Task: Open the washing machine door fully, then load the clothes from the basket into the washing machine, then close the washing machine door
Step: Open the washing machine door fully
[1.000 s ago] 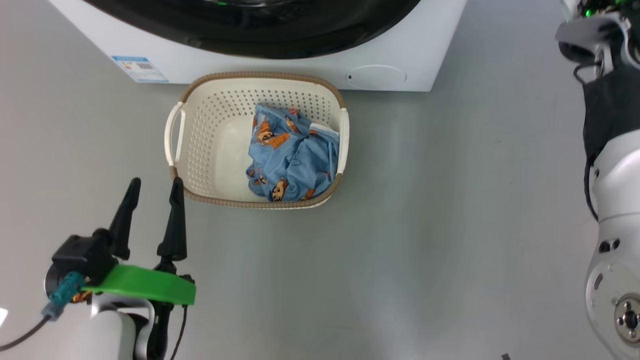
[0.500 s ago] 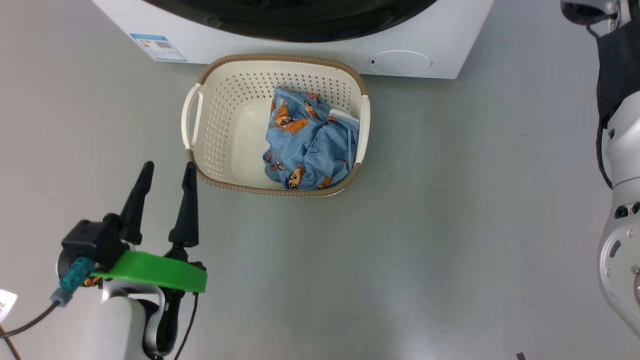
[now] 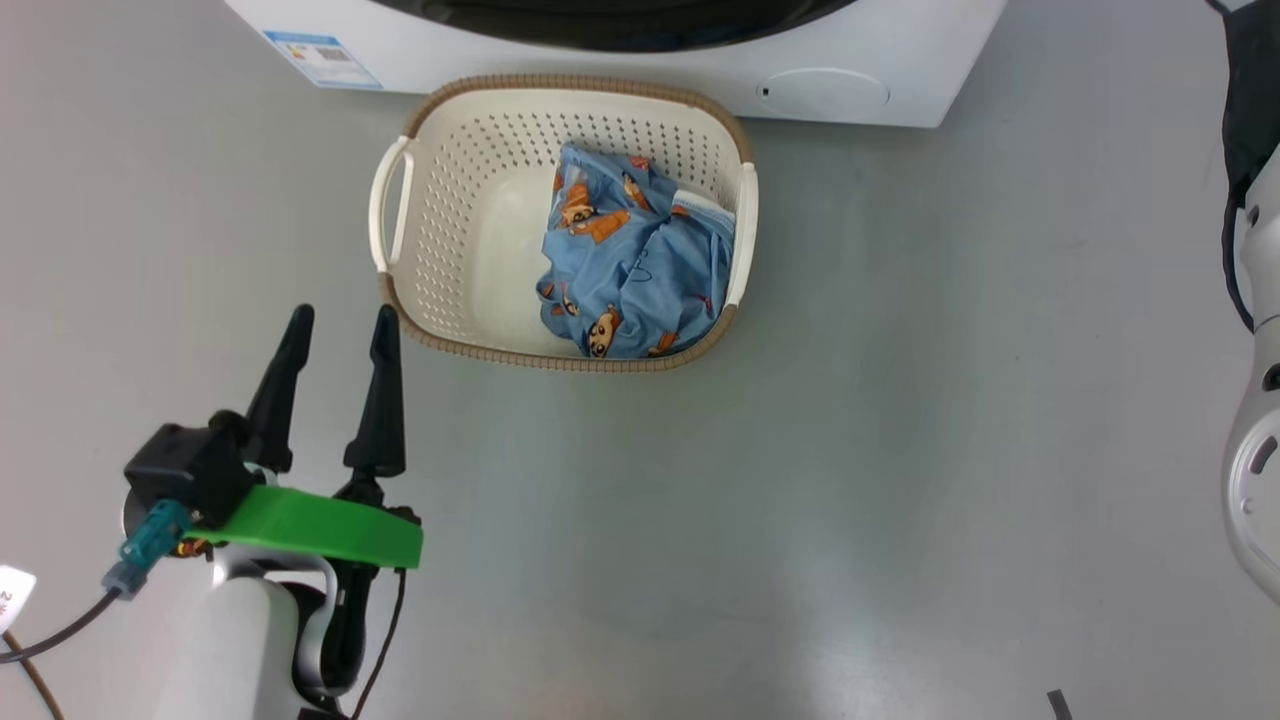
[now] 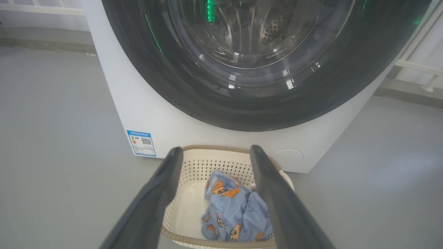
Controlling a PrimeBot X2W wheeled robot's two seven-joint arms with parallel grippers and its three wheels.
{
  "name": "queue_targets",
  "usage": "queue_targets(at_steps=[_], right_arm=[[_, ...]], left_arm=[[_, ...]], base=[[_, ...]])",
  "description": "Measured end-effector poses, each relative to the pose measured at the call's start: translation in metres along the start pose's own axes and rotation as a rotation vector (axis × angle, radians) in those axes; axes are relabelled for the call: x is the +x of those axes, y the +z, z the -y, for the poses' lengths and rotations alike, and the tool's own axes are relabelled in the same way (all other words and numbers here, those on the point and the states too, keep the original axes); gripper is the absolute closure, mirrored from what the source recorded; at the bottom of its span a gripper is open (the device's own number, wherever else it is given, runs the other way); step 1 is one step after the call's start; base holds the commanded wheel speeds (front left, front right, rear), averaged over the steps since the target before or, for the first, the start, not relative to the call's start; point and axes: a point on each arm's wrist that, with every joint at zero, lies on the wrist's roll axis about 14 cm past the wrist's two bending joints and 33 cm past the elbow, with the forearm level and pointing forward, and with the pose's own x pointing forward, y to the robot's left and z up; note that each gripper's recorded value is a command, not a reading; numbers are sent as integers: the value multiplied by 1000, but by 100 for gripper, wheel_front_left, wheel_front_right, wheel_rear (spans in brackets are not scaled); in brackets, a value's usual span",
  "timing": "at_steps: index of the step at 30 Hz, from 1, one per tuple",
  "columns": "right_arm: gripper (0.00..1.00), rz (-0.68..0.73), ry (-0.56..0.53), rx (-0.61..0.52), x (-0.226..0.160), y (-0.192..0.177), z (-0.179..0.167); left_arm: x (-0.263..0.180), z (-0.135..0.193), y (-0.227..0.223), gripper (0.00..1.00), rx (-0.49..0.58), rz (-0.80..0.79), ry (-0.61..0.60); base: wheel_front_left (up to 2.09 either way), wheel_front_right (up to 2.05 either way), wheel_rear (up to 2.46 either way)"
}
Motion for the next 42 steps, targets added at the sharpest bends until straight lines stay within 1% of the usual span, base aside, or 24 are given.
queue_targets(at_steps=[8,14,26,31,35,42], right_arm=[[100,-46,-25,11,10,-14,17],[100,-48,-16,12,18,-14,16],[100,-64,-34,38,30,-25,31],[100,-76,-34,32,35,-26,31],[100,-107,-35,34,36,-30,33],[100,-206,-29,8,30,-36,30]], left_arm=[[6,-1,-4,0,4,-8,1],[11,0,-6,0,1,-9,-2],[12,-5,-15,0,-8,-30,14],[15,-5,-15,0,-8,-26,15],[16,-6,-14,0,-14,-24,17],[17,-3,-13,0,-21,-16,14]], base=[[0,0,0],[0,0,0],[0,0,0],[0,0,0],[0,0,0],[0,0,0]])
